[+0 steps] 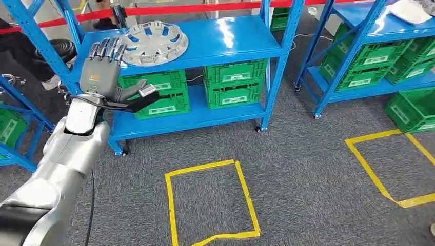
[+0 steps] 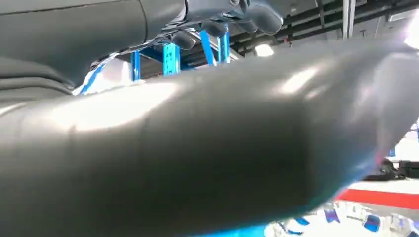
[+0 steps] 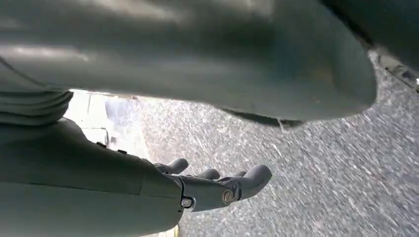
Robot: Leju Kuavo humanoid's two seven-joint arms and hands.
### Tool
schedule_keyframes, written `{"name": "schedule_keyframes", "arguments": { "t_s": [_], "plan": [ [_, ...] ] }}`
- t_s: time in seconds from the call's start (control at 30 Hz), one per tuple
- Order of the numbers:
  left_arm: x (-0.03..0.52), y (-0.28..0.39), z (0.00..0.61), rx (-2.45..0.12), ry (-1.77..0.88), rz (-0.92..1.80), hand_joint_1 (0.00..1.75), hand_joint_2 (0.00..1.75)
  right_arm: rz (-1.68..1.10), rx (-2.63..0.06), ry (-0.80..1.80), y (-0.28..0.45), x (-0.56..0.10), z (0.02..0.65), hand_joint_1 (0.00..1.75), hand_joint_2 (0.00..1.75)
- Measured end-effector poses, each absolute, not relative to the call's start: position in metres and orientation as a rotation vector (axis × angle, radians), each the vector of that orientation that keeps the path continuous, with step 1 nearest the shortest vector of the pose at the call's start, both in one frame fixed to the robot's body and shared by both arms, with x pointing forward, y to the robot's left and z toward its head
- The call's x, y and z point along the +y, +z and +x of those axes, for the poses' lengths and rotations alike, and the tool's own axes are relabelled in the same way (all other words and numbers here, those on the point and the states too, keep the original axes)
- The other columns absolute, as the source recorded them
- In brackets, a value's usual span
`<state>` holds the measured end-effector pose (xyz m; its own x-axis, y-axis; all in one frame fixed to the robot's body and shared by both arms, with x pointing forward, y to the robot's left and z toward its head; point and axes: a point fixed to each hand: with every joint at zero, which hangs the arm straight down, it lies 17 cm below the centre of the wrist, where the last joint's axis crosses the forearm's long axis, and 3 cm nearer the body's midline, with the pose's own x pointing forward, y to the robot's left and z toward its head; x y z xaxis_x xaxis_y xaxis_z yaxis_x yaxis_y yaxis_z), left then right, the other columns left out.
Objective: Take the parts from the cabinet and place them on the table.
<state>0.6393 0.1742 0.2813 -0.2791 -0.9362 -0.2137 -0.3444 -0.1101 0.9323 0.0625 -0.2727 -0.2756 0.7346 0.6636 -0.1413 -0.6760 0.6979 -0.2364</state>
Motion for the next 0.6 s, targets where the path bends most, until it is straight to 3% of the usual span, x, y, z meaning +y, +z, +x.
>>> {"name": "schedule_keyframes", "arguments": {
  "t_s": [0.6],
  "plan": [
    [0.177,0.274,0.64,-1.591,-1.414,1.411,0.0,0.0,-0.274,0.059,0.744,-0.275,-0.267,0.06,0.0,0.0]
  ]
}}
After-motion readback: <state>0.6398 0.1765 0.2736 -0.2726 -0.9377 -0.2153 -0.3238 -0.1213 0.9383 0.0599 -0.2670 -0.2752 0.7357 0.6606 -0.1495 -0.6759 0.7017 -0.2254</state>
